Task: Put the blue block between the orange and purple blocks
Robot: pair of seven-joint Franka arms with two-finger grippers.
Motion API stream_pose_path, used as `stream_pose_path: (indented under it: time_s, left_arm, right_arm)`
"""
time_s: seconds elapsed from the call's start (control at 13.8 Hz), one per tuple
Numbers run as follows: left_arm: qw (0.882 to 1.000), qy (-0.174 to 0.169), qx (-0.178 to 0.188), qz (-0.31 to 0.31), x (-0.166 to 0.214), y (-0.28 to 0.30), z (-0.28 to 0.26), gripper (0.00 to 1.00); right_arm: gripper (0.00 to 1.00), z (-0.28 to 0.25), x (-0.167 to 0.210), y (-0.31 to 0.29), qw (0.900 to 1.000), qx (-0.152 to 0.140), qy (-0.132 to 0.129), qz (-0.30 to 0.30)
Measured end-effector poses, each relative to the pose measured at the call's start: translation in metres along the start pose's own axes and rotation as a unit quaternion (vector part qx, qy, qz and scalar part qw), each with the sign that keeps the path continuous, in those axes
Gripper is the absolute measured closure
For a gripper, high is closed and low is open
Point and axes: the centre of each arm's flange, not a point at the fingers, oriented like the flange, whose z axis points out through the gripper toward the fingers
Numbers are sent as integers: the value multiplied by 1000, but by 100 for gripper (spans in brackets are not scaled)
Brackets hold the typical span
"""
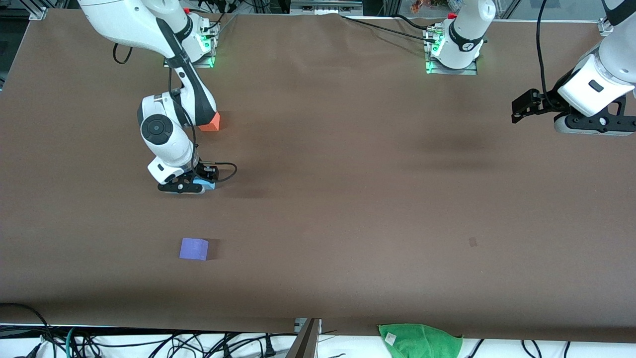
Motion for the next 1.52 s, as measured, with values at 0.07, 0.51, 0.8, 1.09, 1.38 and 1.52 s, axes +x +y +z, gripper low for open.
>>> stream_pose_path:
  time_s: [0.07, 0.51, 0.8, 1.09, 1.38, 1.52]
  left_arm:
    - [1000, 0, 0, 0, 0, 0, 0, 0]
    - [1000, 0, 0, 0, 0, 0, 0, 0]
    - [1000, 0, 0, 0, 0, 0, 0, 0]
    - [1000, 0, 0, 0, 0, 0, 0, 0]
    - [1000, 0, 0, 0, 0, 0, 0, 0]
    - [1000, 0, 0, 0, 0, 0, 0, 0]
  right_arm:
    - [4, -8, 2, 0, 1000, 1, -1, 1]
    - [0, -181, 23, 3, 1000, 14, -3, 10]
    - [0, -294, 12, 18, 999, 36, -8, 10]
    - [0, -362, 8, 31, 999, 40, -32, -9]
    - [0, -363, 18, 67, 998, 43, -38, -34]
    - [0, -356, 19, 92, 997, 42, -61, -29]
